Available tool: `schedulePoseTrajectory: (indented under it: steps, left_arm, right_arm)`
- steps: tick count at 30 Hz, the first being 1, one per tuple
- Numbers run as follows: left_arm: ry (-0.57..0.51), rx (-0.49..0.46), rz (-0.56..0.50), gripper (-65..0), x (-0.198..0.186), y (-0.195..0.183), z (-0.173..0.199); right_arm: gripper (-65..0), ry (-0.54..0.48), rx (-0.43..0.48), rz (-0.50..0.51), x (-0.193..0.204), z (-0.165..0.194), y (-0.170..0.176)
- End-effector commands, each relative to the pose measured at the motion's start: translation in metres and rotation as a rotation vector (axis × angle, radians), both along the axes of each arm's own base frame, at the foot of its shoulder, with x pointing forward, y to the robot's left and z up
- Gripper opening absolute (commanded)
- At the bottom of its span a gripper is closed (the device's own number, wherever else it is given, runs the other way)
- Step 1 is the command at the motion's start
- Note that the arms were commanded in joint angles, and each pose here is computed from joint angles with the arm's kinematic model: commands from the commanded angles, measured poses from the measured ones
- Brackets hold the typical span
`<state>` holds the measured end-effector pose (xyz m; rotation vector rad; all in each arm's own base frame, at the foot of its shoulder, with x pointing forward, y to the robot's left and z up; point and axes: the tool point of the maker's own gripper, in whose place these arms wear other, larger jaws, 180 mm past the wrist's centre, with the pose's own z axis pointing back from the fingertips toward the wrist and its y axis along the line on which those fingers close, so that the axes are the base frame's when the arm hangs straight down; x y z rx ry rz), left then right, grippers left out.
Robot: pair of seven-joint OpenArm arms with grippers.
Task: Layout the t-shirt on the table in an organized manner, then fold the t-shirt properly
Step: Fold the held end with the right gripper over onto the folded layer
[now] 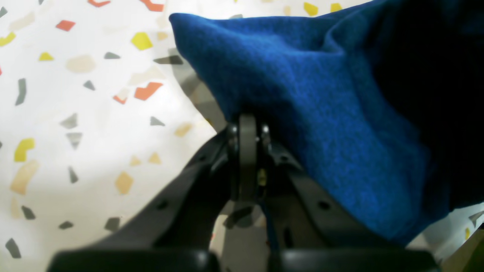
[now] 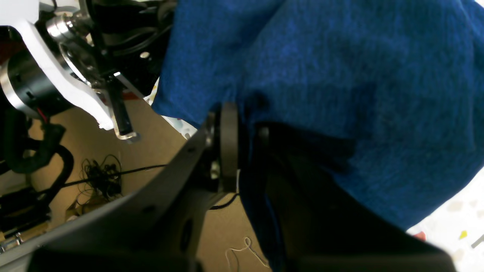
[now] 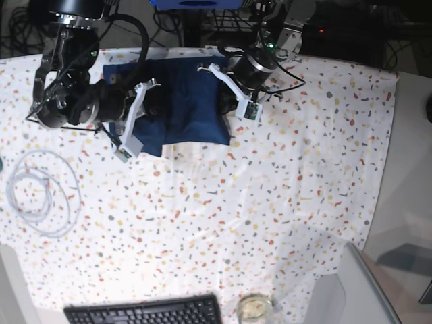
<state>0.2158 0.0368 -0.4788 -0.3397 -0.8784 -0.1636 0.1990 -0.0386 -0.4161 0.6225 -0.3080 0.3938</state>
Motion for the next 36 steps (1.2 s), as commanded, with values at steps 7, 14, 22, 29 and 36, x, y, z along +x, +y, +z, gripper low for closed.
schedulePoseTrajectory:
  steps: [7, 14, 22, 29, 36]
  left_arm:
    - [-0.036, -0.018, 0.008, -65.0, 0.007, -0.001, 0.009]
    - [-0.038, -0.019, 0.009, -65.0, 0.006, -0.001, 0.009]
    - [-0.037, 0.018, 0.091, -65.0, 0.006, 0.036, 0.008]
    - [-0.072, 0.078, 0.232, -65.0, -0.002, 0.098, 0.027]
    - [-0.03, 0.209, 0.297, -65.0, -0.038, 0.167, 0.027]
  right_arm:
    - [-65.0, 0.04, 0.074, 0.022, 0.006, -0.01, 0.018]
    - [-65.0, 0.078, 0.098, 0.025, 0.009, -0.02, 0.024]
    - [-64.8, 0.076, 0.096, 0.026, 0.011, -0.019, 0.024]
    - [-36.0, 0.106, 0.097, -0.013, 0.01, -0.02, 0.023]
    - [-35.9, 0.069, 0.088, 0.076, 0.012, -0.016, 0.04]
